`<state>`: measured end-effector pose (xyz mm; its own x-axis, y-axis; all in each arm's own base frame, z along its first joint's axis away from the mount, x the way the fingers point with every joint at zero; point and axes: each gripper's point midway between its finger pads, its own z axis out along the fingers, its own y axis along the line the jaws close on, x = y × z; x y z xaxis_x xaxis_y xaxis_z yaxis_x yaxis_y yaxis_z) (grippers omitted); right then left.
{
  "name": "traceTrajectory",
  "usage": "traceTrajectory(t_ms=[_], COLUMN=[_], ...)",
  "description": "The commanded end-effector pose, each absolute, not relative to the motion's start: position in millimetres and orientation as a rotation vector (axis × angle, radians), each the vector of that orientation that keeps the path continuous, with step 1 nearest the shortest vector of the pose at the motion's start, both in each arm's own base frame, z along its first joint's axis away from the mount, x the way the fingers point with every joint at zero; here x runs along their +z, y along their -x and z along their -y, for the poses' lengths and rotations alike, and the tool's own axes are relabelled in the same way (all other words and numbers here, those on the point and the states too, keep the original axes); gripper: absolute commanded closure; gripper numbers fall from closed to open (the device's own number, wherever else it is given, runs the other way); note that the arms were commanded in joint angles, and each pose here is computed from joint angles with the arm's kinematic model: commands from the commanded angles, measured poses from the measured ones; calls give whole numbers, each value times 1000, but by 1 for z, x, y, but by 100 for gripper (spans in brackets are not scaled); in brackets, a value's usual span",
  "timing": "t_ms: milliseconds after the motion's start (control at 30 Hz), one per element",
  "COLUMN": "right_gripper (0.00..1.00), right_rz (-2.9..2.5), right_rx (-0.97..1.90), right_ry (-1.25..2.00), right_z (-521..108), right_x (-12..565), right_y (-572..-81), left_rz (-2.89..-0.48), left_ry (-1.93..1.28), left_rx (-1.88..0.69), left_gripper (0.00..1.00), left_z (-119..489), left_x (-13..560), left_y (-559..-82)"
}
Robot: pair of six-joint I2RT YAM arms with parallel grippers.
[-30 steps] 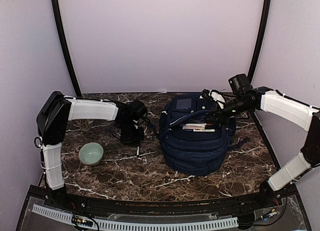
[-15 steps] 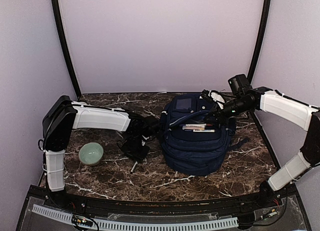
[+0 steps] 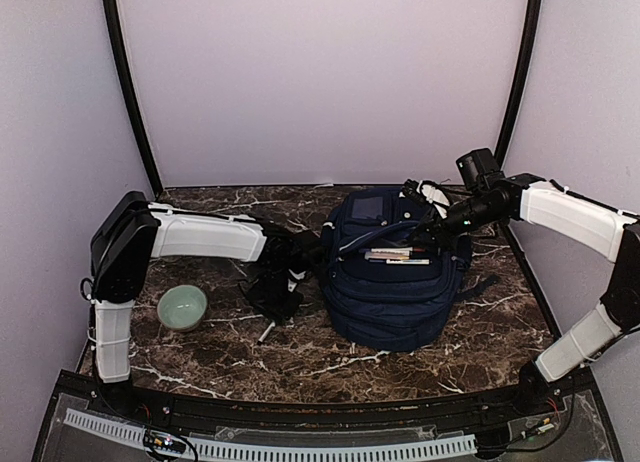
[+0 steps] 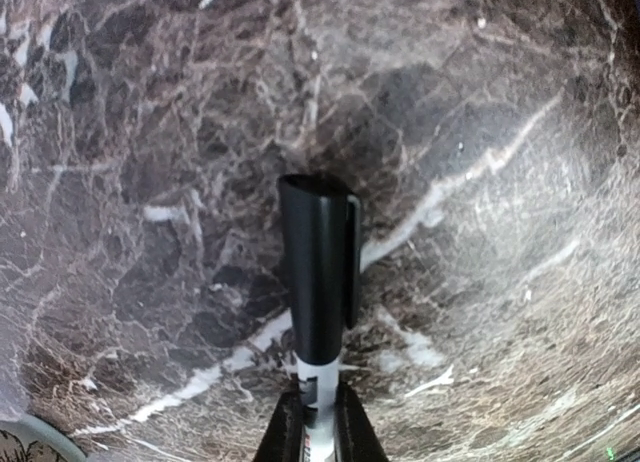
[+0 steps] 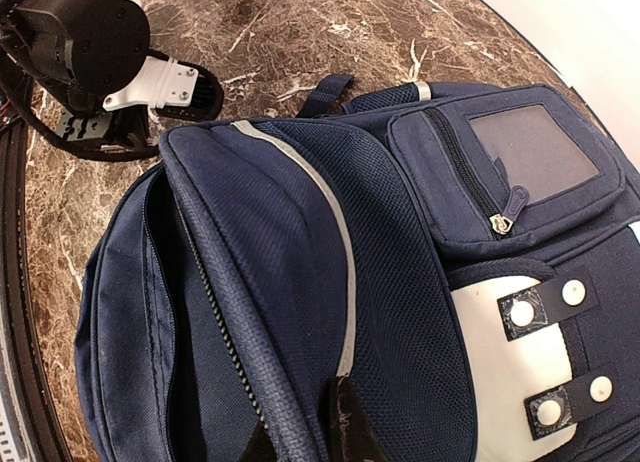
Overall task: Pack the student bag
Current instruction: Pick up the pen at the center of the board, then place the pen in the upper front pocket of the bag.
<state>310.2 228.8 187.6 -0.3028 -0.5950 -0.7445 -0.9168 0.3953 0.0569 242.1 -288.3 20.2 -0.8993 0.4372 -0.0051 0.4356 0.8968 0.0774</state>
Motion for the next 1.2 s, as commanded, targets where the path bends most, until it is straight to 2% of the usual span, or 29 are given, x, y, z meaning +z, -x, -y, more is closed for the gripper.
traceTrajectory(t_ms=[0,133,233,400,567,733,1167], right_gripper=[100,100,100,100,100,100,100], right_rz=[-1923,-1928,-1936,-1932,-1932,-1933,-1927], right_rx=[707,704,705,711,706,707,704], right_ry=[1305,1304,1310,1313,1310,1309,1310], right_z=[-243,-243,-243,-243,-243,-243,-243], right_x=[200,199,195,196,197,197,198], right_y=[-309,-310,-310,-309,-309,-309,-309], left_rz=[-2964,-2761,-2622,-2243,-1854,-1537,-1205], left_ry=[-651,-602,-616,-1001,-1296,-1537,-1659], left_rx=[132,238,199,-111,-191,-187,277], left_gripper=[100,100,100,100,100,100,100], left_z=[289,280,289,374,448,500,549], left_x=[46,109,142,184,216,216,172], left_y=[-260,-274,-285,-284,-260,-237,-291])
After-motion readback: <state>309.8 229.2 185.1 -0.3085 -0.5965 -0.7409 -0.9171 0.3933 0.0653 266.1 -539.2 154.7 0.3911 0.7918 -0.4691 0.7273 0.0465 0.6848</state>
